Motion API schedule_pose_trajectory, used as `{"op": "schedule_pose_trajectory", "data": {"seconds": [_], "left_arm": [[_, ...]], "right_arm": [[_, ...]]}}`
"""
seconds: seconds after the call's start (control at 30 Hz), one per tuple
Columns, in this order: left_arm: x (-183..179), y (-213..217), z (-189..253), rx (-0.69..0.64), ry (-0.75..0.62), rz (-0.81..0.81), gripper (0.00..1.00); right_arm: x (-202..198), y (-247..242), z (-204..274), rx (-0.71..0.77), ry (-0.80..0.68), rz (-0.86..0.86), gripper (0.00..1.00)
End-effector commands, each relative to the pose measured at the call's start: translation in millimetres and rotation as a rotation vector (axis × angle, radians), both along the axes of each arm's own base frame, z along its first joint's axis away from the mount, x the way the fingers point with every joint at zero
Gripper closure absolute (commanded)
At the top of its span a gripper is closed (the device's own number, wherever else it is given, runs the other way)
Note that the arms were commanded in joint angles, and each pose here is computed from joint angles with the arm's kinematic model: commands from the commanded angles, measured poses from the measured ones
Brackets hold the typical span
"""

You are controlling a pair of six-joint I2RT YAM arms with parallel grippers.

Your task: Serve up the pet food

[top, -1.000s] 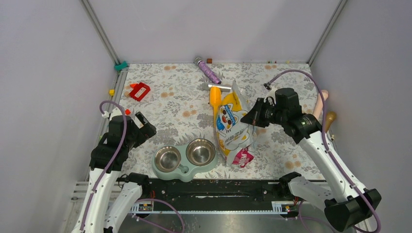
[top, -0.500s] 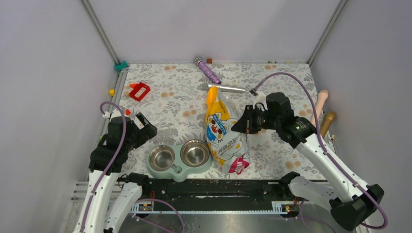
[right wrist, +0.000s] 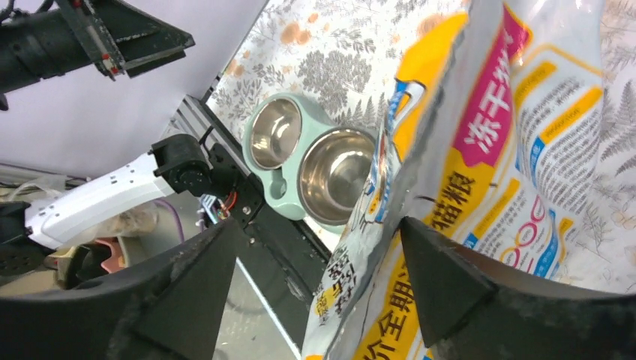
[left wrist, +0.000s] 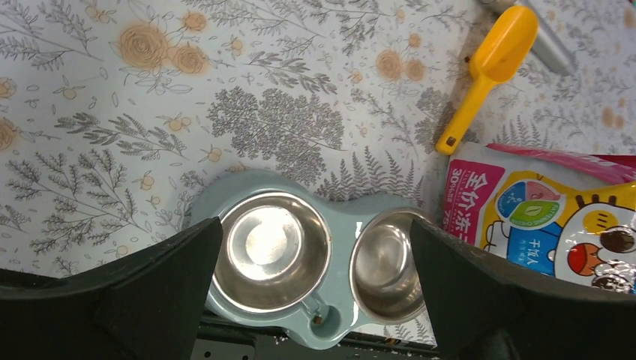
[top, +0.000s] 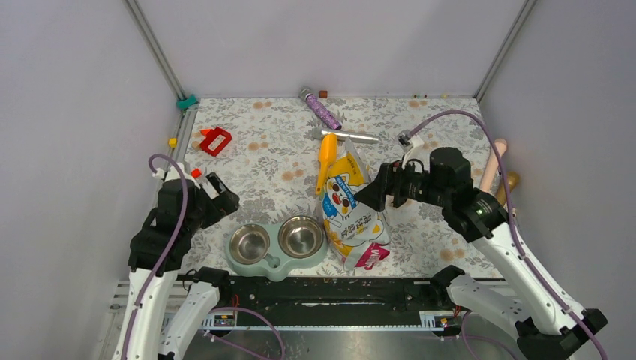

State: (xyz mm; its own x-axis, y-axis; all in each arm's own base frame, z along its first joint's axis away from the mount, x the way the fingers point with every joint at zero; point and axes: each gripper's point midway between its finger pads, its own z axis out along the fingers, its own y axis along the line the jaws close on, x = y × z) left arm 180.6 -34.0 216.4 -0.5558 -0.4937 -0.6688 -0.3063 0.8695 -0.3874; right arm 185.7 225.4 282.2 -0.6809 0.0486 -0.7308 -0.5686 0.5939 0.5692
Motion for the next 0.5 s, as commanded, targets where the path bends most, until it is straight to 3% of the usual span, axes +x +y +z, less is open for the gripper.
{"op": "schedule_pose_trajectory", "data": {"seconds": [0.0,0.33,0.47], "left_arm": [[10.3,-11.8,30.7,-0.039,-0.102,-0.061,0.01],[58.5,-87.4,91.4,-0.326,-0.265,-0.334,0.01],[73.9,-128.2,108.3,-0.4,-0.311,-0.461,0.01]], "right_arm": [[3.6,-0.3,52.4,0.079,-0.205,-0.002,0.03],[38.5,-62.0,54.8,-0.02,-0.198,-0.444,0.0],[40.0,-82.3,61.3,-0.052,-0.198,-0.546,0.0]]}}
